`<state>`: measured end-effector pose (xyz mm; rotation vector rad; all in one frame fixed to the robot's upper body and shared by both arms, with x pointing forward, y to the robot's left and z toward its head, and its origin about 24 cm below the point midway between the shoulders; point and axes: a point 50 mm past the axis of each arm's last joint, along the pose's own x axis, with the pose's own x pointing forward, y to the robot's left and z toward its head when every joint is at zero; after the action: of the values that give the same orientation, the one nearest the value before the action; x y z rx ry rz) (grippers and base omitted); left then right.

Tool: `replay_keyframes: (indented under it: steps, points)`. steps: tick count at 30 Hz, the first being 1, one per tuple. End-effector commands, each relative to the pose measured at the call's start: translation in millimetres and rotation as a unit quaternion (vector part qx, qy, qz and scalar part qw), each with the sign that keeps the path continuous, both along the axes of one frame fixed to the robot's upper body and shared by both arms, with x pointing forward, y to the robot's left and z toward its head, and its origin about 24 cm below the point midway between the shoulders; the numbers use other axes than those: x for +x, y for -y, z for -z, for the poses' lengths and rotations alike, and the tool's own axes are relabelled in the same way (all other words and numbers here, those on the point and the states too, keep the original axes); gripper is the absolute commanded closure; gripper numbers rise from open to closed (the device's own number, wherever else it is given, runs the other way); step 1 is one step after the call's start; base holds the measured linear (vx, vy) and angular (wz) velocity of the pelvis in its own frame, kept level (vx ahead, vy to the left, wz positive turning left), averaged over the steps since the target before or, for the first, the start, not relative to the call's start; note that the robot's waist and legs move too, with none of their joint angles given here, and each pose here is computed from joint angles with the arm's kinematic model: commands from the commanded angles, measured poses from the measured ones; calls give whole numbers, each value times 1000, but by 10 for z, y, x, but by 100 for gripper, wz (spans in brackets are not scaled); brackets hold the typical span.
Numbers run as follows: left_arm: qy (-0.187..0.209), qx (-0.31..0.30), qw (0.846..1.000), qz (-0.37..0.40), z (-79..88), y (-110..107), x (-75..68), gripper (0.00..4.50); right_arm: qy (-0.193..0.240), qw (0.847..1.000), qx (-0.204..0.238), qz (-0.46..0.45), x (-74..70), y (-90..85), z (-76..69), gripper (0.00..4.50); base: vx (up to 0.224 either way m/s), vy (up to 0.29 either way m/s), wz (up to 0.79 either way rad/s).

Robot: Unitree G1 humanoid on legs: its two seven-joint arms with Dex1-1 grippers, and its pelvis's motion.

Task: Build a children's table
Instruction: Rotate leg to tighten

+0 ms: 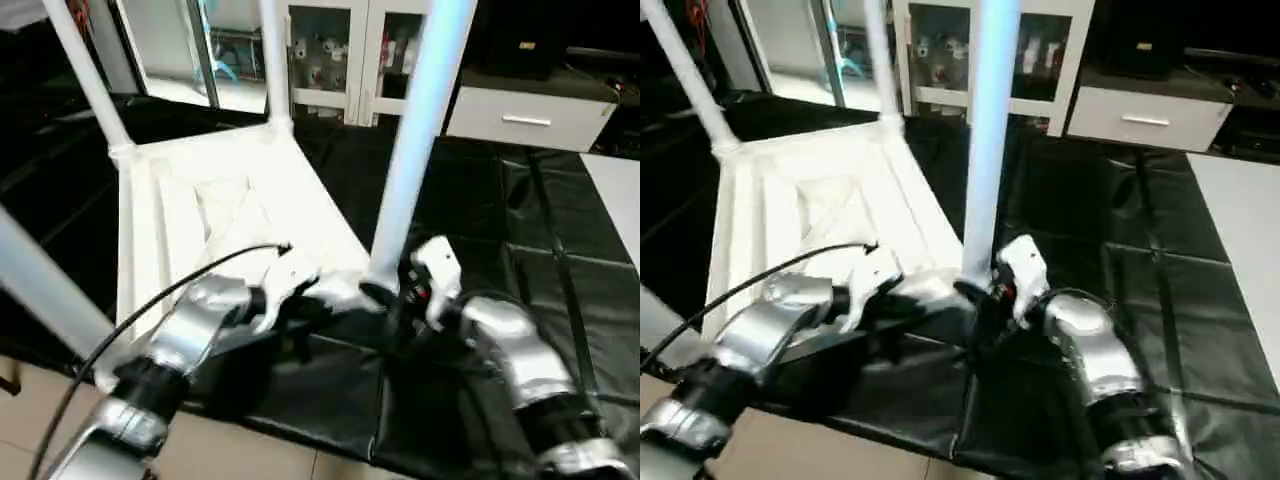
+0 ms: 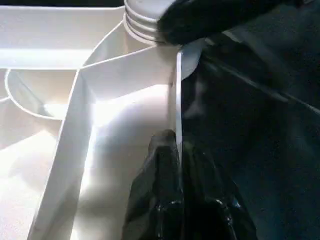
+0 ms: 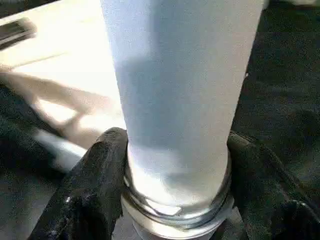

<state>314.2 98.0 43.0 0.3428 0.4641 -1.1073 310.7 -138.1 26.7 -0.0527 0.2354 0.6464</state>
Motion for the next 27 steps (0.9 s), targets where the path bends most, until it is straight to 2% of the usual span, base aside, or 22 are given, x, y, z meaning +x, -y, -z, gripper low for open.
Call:
replay_keyframes:
  steps: [1,3,4,7,10,11,13,18,19,21,23,26,27]
  points:
    - [9,-12,999,-38,40,100,58,450,8,994,-24,108,78,48,32,186,0,0,0]
    - [24,-3,996,-85,28,154,160,450,6,983,-46,180,92,5,95,186,0,0,0]
    - [24,-3,996,-85,28,154,160,450,6,983,-46,180,92,5,95,186,0,0,0]
    - [53,11,985,-163,20,229,308,450,-7,960,-74,270,88,-108,191,186,0,0,0]
    - [66,15,981,-182,14,264,349,450,1,955,-82,285,94,-187,185,186,0,0,0]
    - [66,15,981,-182,14,264,349,450,1,955,-82,285,94,-187,185,186,0,0,0]
    - [67,7,982,-174,15,334,356,450,22,960,-57,273,115,-302,109,186,0,0,0]
    - [64,7,984,-167,27,331,343,450,31,971,-25,235,102,-356,53,186,0,0,0]
    - [61,7,985,-162,35,311,331,450,47,978,-5,202,82,-379,-9,151,0,0,0]
    - [56,7,986,-157,45,297,321,450,49,982,3,182,68,-384,-36,116,0,0,0]
    - [53,9,988,-145,55,275,303,450,48,986,14,159,53,-357,-72,114,0,0,0]
    - [47,10,990,-131,66,256,282,450,45,989,23,138,39,-326,-102,75,0,0,0]
    - [43,12,994,-104,80,234,241,450,44,994,22,103,19,-276,-130,72,0,0,0]
